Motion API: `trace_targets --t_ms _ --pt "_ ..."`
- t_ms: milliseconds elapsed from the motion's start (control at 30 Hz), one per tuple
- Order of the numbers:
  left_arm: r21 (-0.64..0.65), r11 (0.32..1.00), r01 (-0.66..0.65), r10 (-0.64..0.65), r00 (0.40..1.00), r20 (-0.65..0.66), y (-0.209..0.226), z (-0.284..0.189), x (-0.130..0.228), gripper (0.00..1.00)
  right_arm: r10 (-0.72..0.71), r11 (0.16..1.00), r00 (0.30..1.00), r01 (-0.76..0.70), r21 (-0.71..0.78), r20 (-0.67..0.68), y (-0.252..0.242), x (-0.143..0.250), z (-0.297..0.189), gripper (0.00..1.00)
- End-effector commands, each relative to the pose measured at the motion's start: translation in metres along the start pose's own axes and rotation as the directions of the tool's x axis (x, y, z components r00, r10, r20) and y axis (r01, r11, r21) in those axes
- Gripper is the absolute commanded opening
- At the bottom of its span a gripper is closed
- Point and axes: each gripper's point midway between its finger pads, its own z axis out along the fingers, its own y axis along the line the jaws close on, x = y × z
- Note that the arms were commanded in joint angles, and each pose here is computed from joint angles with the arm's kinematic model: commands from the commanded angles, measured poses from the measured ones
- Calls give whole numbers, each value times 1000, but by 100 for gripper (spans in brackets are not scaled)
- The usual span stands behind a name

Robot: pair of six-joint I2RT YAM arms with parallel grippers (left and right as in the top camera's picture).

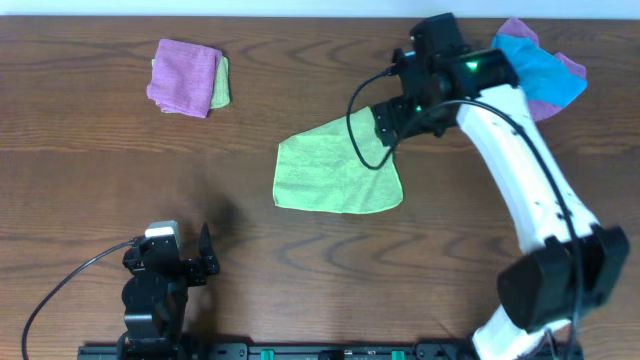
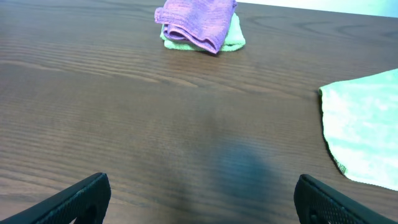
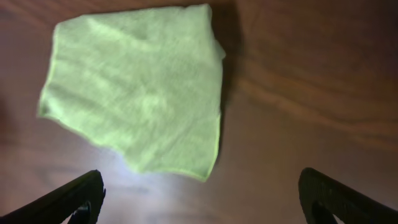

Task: Fold the cloth
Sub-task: 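Move the right gripper to the cloth's right edge, left gripper toward left edge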

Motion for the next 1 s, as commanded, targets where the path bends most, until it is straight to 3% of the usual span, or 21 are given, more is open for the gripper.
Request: trace_targets --t_ms 0,267,533,667,967 --pt "-11 1000 -18 18 1000 -13 2 2 7 95 48 997 999 -47 -64 4 -1 8 -13 99" --pt "-8 1000 -18 18 1000 -13 2 2 7 95 137 966 990 -138 -219 -20 -12 65 4 99" --pt "-8 1000 -18 18 1000 -11 2 2 6 95 258 890 966 -240 -389 -6 11 121 41 99" --pt "0 1000 -4 4 1000 -11 0 2 6 95 335 851 942 -309 -426 -15 15 131 64 99" --pt "152 972 180 -174 983 -53 -27 0 8 95 452 819 891 -394 -417 47 4 130 93 94"
